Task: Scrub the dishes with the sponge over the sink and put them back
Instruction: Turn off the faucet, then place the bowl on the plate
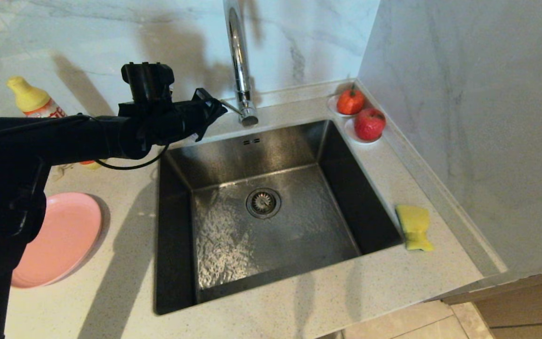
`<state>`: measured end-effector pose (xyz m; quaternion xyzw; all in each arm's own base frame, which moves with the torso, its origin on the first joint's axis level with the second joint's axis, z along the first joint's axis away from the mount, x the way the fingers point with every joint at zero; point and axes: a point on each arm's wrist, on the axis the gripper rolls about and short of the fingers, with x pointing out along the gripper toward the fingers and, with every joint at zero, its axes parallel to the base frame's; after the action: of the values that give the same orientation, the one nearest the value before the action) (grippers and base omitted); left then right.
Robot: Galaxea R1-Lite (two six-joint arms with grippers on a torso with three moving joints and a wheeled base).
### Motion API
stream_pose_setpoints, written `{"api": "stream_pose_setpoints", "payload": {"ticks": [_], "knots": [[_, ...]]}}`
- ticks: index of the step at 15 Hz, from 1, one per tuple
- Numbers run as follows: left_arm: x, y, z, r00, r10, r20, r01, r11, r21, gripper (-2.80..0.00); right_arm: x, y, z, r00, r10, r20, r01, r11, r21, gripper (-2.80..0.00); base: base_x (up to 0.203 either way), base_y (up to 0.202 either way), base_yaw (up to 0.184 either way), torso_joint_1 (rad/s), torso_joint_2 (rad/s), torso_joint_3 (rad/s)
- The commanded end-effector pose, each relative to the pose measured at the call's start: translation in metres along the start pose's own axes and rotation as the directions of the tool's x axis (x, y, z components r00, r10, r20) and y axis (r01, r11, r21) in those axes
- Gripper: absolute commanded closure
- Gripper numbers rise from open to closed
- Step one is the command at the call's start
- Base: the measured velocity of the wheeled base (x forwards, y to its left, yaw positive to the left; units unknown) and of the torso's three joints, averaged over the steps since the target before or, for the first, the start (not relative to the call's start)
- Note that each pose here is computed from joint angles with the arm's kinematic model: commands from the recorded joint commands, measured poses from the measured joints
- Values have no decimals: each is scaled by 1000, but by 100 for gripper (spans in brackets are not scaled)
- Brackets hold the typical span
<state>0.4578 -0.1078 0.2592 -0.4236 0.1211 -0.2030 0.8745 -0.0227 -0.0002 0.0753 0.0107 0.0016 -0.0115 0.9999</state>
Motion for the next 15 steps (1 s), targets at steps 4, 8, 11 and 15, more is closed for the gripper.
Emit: {"api": "stream_pose_setpoints", "payload": {"ticks": [4,8,11,15], "knots": [[-36,-4,-9,996,61,-58,-62,998,-13,0,0,0,0,1000,-2,-1,2,1000,0,0,0,0,0,0,0,0],[-108,-39,-6,997,55,-48,-51,996,78,0,0,0,0,1000,-1,-2,1,1000,1,0,0,0,0,0,0,0],[-180,-69,-5,1000,22,-5,-20,982,185,0,0,0,0,1000,0,-2,0,1000,0,0,0,0,0,0,0,0],[-272,-89,-15,983,108,146,-154,922,357,0,0,0,0,1000,-1,-3,1,1000,1,0,0,0,0,0,0,0]]}}
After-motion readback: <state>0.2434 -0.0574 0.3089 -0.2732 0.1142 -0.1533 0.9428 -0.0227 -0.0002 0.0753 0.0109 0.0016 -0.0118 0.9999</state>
